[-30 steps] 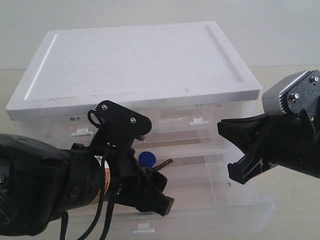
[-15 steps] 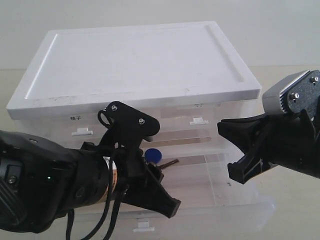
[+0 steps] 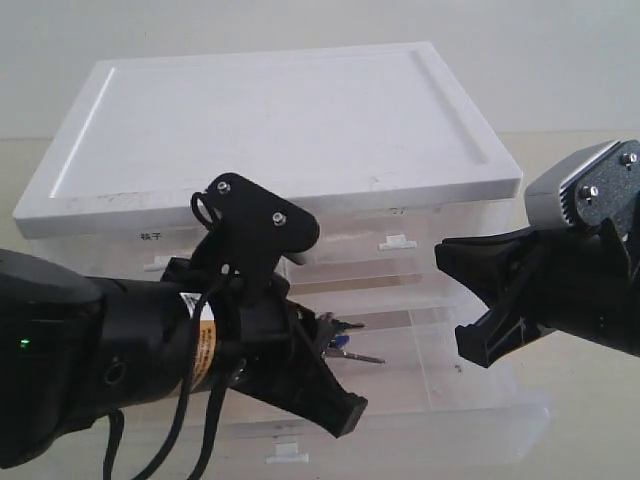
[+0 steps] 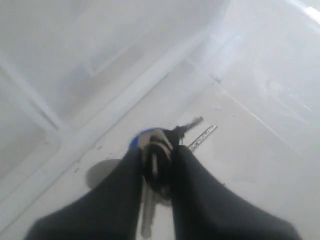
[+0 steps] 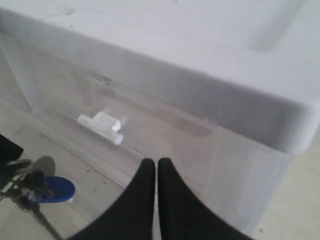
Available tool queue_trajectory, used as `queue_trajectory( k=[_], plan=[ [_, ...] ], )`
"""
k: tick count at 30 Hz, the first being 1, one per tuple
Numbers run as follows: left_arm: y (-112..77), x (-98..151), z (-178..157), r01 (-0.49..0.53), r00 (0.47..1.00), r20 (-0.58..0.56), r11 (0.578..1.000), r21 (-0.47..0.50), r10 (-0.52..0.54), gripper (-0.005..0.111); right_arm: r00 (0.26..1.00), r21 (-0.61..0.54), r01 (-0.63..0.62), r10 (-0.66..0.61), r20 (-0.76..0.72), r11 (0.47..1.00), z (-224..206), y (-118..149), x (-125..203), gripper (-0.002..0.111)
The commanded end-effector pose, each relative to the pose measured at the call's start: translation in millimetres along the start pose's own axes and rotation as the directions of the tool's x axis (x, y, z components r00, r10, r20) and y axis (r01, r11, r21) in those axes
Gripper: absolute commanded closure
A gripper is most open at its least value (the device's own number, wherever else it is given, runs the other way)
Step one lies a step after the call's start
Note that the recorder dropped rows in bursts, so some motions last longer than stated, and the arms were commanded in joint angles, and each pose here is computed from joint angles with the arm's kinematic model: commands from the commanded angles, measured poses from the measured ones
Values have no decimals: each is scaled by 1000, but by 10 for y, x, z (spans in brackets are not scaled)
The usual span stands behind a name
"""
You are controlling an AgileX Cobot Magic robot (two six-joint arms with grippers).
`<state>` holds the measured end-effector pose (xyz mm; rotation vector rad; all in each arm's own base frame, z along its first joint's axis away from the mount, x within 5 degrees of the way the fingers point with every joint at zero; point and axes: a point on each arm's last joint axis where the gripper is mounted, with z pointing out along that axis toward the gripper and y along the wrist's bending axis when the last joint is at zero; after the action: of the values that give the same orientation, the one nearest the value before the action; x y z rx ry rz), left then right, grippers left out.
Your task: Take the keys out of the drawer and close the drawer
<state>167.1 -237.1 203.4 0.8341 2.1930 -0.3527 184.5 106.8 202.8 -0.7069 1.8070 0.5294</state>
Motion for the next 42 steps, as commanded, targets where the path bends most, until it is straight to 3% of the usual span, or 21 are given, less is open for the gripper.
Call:
queue_trajectory(
  k=[1, 5, 11, 13, 17, 19, 22, 28, 30, 31, 33, 36, 39, 40, 42],
  plan=[
    [-79, -45, -194, -47, 998, 41, 999, -7, 48, 102, 1000, 4, -7, 7, 13, 1000, 3, -16, -23, 108],
    [-155, -51, -338, -100, 993, 59, 994, -46, 103, 102, 1000, 4, -7, 7, 13, 1000, 3, -16, -23, 108],
    [-281, -40, -389, -221, 973, 75, 975, 17, 219, 97, 1000, 4, -7, 7, 13, 1000, 3, -16, -23, 108],
    [-267, -9, -334, -238, 970, 45, 971, -2, 238, 82, 1000, 4, -7, 7, 13, 1000, 3, -16, -23, 108],
    [-237, 90, -184, -206, 978, -37, 976, -66, 204, 36, 1000, 6, -5, 5, 4, 1000, 1, -16, -11, 108],
    [-248, 131, -103, -222, 974, -58, 972, -72, 218, 30, 1000, 5, -3, 3, 3, 1000, 1, -15, -10, 108],
    [-252, 189, 37, -235, 970, -82, 967, -97, 227, 32, 1000, 5, -3, 3, 3, 1000, 1, -15, -10, 108],
    [-89, 219, 205, -159, 985, -99, 972, -173, 143, 36, 1000, 5, -3, 3, 3, 1000, 1, -15, -10, 108],
    [-49, 217, 212, -91, 993, -95, 978, -190, 74, 39, 1000, 5, -6, 6, 6, 1000, 1, -16, -12, 108],
    [7, 234, 219, 41, 993, -97, 975, -219, -63, 43, 1000, 2, -6, 6, 11, 1000, 1, -13, -17, 108],
    [29, 265, 224, 99, 984, -126, 970, -221, -129, 43, 1000, 2, -8, 8, 11, 1000, 1, -13, -17, 108],
    [3, 255, 215, 88, 985, -129, 978, -187, -114, 43, 1000, 0, -9, 9, 15, 1000, 1, -11, -20, 108],
    [-163, 182, 205, 28, 996, -81, 1000, 13, -27, 43, 1000, -4, -9, 9, 22, 1000, 1, -7, -27, 108],
    [-179, 149, 199, 23, 998, -66, 999, 28, -21, 43, 1000, -4, -9, 9, 22, 1000, 1, -7, -27, 108],
    [-124, 56, 192, 25, 999, -39, 999, -48, -26, 43, 1000, -4, -12, 12, 22, 1000, 1, -7, -27, 108]
  ],
)
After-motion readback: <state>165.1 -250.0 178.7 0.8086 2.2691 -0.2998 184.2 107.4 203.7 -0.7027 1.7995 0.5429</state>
